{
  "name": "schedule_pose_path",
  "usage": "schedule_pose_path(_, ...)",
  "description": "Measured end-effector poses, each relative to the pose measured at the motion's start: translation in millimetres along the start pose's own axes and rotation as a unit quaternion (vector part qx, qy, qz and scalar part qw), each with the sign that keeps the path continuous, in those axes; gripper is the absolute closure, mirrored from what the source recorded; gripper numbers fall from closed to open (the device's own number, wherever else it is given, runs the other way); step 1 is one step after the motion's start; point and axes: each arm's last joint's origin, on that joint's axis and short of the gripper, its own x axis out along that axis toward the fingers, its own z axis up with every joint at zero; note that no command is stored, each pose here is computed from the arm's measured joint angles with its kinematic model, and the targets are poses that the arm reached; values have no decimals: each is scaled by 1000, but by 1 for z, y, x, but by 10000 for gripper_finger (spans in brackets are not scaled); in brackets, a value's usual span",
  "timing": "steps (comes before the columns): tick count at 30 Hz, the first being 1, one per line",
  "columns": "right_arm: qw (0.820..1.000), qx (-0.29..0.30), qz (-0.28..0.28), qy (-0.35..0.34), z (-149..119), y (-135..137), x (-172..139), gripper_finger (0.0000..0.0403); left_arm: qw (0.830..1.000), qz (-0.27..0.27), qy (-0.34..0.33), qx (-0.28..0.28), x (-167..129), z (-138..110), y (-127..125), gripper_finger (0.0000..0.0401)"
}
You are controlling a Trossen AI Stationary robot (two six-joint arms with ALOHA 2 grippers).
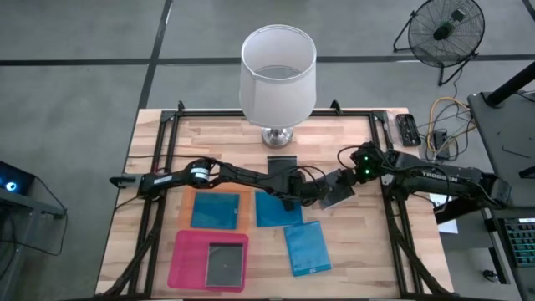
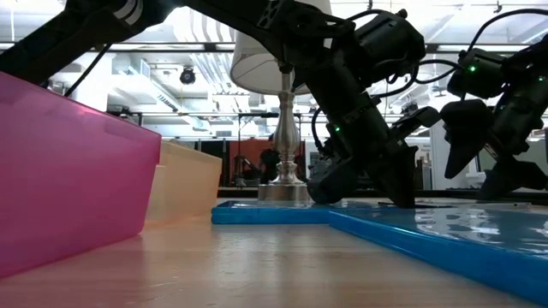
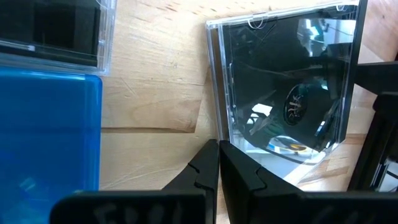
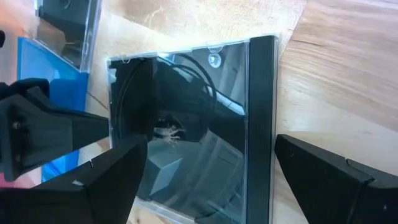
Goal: Pick & place jewel cases by type
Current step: Put the bottom black CD case into the pink bin
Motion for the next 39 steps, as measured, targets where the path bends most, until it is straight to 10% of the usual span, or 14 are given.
schedule_pose_path(39, 998, 11, 61, 3, 6, 25, -8, 51, 1000, 4, 7, 12, 0, -2, 1, 401)
